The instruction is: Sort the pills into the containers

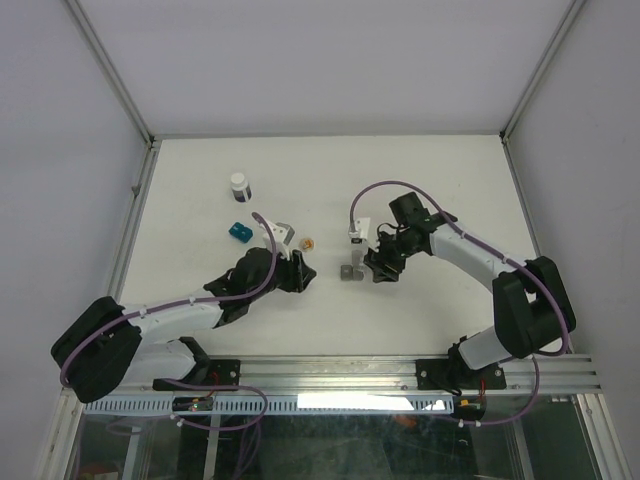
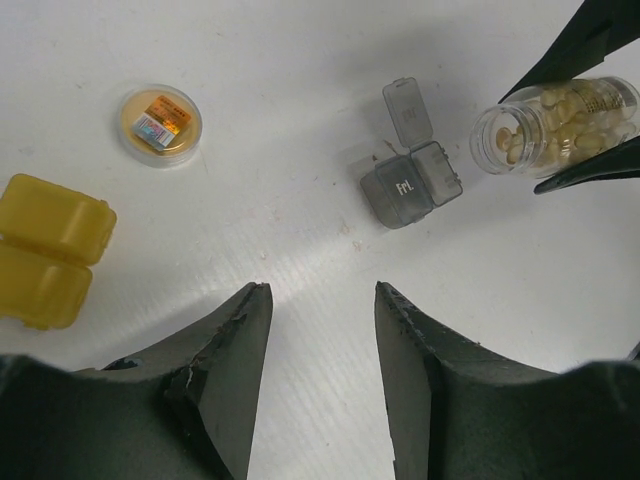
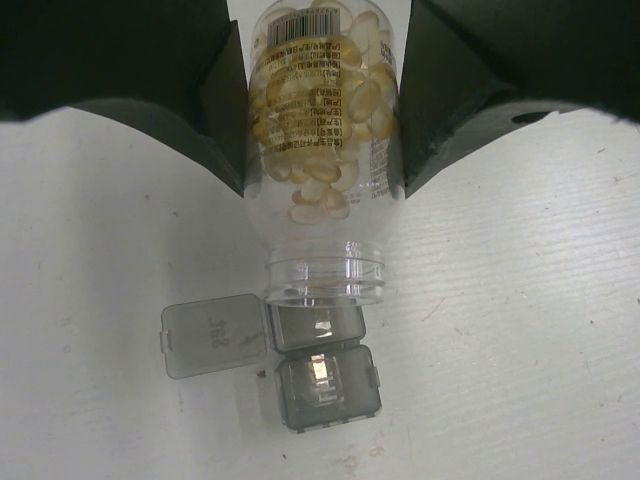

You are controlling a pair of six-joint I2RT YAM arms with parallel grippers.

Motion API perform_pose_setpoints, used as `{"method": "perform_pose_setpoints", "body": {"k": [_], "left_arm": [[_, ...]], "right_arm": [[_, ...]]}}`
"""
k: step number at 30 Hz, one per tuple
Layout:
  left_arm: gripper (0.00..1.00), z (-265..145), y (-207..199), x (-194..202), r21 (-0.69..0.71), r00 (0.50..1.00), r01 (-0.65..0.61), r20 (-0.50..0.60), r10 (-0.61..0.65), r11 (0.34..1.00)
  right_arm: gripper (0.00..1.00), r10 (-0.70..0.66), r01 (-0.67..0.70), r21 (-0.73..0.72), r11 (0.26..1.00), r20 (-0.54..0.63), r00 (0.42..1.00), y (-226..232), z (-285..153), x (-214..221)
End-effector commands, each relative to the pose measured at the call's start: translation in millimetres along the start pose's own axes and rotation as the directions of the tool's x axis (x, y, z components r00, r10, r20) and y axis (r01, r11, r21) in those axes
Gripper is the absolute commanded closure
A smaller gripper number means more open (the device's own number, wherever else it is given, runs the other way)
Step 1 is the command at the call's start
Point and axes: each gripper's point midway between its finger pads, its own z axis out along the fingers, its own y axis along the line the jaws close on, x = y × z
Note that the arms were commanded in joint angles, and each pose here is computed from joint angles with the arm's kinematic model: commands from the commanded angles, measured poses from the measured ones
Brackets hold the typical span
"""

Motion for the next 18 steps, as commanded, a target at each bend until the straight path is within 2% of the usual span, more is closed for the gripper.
{"method": "perform_pose_setpoints", "body": {"k": [1, 7, 12, 18], "left_arm": [[0.51, -7, -4, -24, 0.010, 0.993, -0.021, 0.113, 0.019, 1.000], [0.40, -14, -1, -26, 0.004, 0.988, -0.022, 0.151, 0.021, 1.000], [0.23, -19, 2, -28, -0.007, 0.985, -0.023, 0.172, 0.024, 1.000], [0.19, -21, 2, -30, -0.005, 0.983, -0.026, 0.184, 0.027, 1.000]], "right_arm": [[1.00, -0.057, 0.057, 0.022, 0.998, 0.009, 0.998, -8, -2, -13], [1.00, -0.058, 0.058, 0.009, 0.998, -0.039, 0.998, -6, 5, -5], [1.00, -0.053, 0.054, 0.015, 0.998, -0.065, 0.996, -8, 7, -3], [1.00, -0.049, 0.051, 0.015, 0.999, -0.067, 0.997, -7, 7, -4]]}}
